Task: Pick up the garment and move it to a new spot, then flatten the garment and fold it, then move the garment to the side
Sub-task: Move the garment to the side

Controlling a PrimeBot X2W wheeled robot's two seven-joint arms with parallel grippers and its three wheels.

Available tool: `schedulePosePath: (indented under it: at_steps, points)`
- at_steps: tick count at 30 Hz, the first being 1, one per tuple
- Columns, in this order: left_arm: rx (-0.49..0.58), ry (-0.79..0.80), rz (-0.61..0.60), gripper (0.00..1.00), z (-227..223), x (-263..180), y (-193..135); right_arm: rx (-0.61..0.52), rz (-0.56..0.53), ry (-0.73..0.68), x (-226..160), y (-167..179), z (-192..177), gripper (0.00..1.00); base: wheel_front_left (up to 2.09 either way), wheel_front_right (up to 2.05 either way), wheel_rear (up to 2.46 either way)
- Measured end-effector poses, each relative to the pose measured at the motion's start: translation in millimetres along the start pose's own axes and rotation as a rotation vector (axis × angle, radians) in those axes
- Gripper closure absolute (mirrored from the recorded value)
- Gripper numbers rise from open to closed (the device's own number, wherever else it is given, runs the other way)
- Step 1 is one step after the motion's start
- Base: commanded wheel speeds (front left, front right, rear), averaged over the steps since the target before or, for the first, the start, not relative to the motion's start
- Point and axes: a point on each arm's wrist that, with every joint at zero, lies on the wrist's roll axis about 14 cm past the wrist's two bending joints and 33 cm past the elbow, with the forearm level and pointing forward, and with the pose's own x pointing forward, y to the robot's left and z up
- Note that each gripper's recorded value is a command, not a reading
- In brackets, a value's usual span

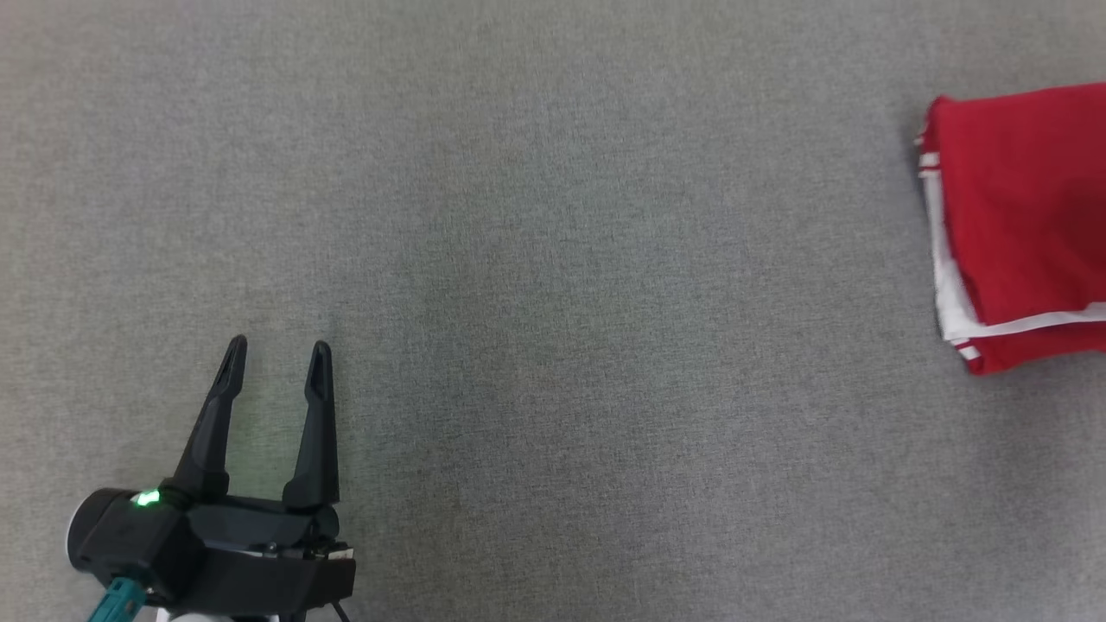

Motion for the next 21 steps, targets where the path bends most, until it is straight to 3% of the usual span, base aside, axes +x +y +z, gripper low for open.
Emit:
schedulePosePath:
  at_steps: [7, 9, 11, 13, 14, 15, 16, 21]
  points:
    - [0.013, 0.043, -0.026, 0.0, -18, 7, 3, -0.144, -0.132, 0.02, 38, -24, -18, 1.0, 0.0, 0.0, 0.0]
    - [0.015, 0.055, -0.029, 0.0, -22, 7, 3, -0.163, -0.099, 0.003, 48, -13, -20, 1.0, 0.0, 0.0, 0.0]
    - [0.018, 0.067, -0.033, 0.0, -27, 6, 4, -0.281, -0.106, -0.036, 55, -4, -16, 1.0, 0.0, 0.0, 0.0]
    - [0.019, 0.068, -0.04, 0.0, -28, 9, 3, -0.326, -0.12, -0.089, 58, -2, -3, 0.98, 0.0, 0.0, 0.0]
    - [0.02, 0.067, -0.044, 0.0, -28, 10, 3, -0.333, -0.12, -0.099, 59, 0, 0, 0.6, 0.0, 0.0, 0.0]
    - [0.022, 0.069, -0.046, 0.0, -28, 9, 3, -0.336, -0.113, -0.098, 61, 2, -3, 0.47, 0.0, 0.0, 0.0]
    - [0.021, 0.069, -0.047, 0.0, -27, 9, 3, -0.341, -0.098, -0.105, 61, 7, -4, 0.0, 0.0, 0.0, 0.0]
    - [0.015, 0.058, -0.069, 0.0, -23, 10, -6, -0.312, -0.107, -0.097, 56, -3, -10, 0.0, 0.0, 0.0, 0.0]
